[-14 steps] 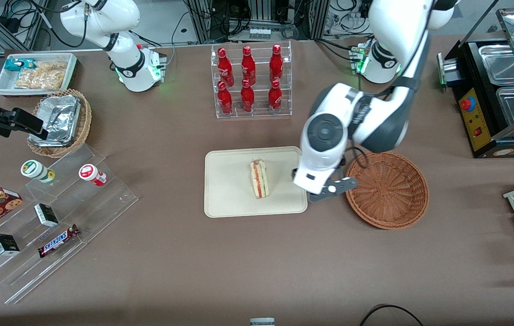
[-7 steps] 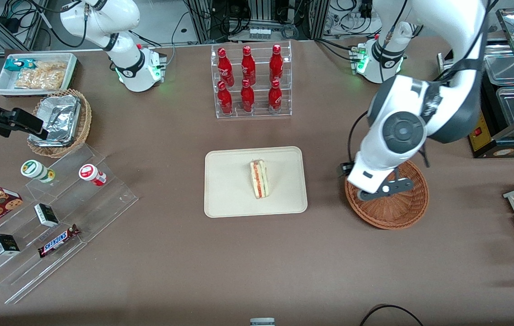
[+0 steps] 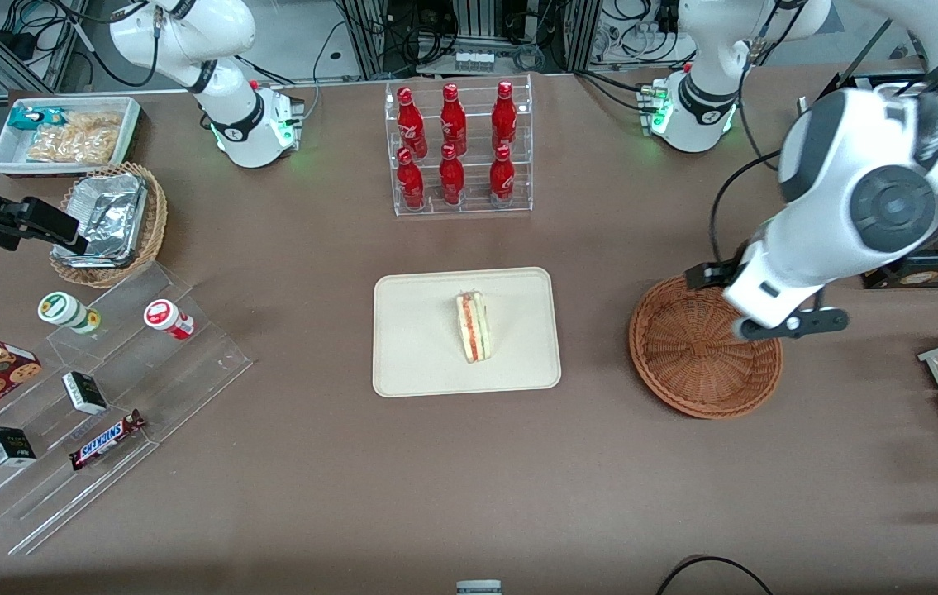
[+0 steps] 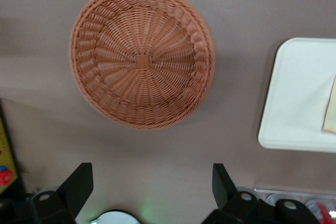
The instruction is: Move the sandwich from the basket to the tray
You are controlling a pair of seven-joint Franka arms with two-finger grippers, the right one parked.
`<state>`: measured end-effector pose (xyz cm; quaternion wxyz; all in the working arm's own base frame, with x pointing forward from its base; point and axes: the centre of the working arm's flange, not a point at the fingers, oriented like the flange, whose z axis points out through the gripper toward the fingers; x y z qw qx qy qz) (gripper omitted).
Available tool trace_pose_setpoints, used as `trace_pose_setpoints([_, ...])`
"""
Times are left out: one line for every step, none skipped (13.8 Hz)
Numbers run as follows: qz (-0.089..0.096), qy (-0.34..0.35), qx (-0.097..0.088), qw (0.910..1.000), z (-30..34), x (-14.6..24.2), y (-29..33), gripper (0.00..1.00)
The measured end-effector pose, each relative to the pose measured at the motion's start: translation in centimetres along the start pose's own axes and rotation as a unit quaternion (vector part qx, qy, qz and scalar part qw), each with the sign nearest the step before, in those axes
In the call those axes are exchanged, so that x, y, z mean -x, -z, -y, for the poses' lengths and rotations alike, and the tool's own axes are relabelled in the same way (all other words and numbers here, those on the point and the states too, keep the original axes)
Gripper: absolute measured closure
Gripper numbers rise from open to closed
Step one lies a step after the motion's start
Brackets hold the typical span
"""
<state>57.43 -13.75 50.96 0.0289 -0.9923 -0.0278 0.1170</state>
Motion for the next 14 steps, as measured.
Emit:
trace_pose_setpoints([-0.001, -0.012, 0.001, 0.9999, 1.3, 0.6, 0.9, 0.00])
trace_pose_setpoints([-0.005, -0.024, 0.002, 0.9997, 2.5, 1.3, 1.7, 0.00])
trace_pose_setpoints([-0.010, -0.036, 0.004, 0.9993, 3.8, 2.0, 2.5, 0.00])
trace_pose_setpoints([-0.015, -0.048, 0.004, 0.9987, 5.1, 2.9, 3.3, 0.00])
trace_pose_setpoints([-0.015, -0.057, 0.004, 0.9983, 6.3, 3.8, 4.0, 0.00])
trace_pose_setpoints([-0.015, -0.064, 0.003, 0.9978, 7.5, 4.6, 4.6, 0.00])
trace_pose_setpoints([-0.019, -0.071, 0.004, 0.9973, 8.5, 5.2, 5.3, 0.00])
trace_pose_setpoints([-0.025, -0.077, 0.004, 0.9967, 9.3, 5.7, 5.8, 0.00])
trace_pose_setpoints([-0.030, -0.079, 0.004, 0.9964, 9.9, 6.0, 6.3, 0.00])
trace_pose_setpoints([-0.035, -0.077, 0.005, 0.9964, 10.4, 6.2, 6.7, 0.00])
trace_pose_setpoints([-0.038, -0.073, 0.006, 0.9966, 11.1, 6.3, 6.9, 0.00])
trace_pose_setpoints([-0.042, -0.070, 0.008, 0.9966, 12.1, 6.2, 7.0, 0.00])
trace_pose_setpoints([-0.046, -0.070, 0.010, 0.9964, 13.3, 6.0, 7.1, 0.00])
trace_pose_setpoints([-0.052, -0.069, 0.012, 0.9961, 14.3, 5.8, 7.1, 0.00])
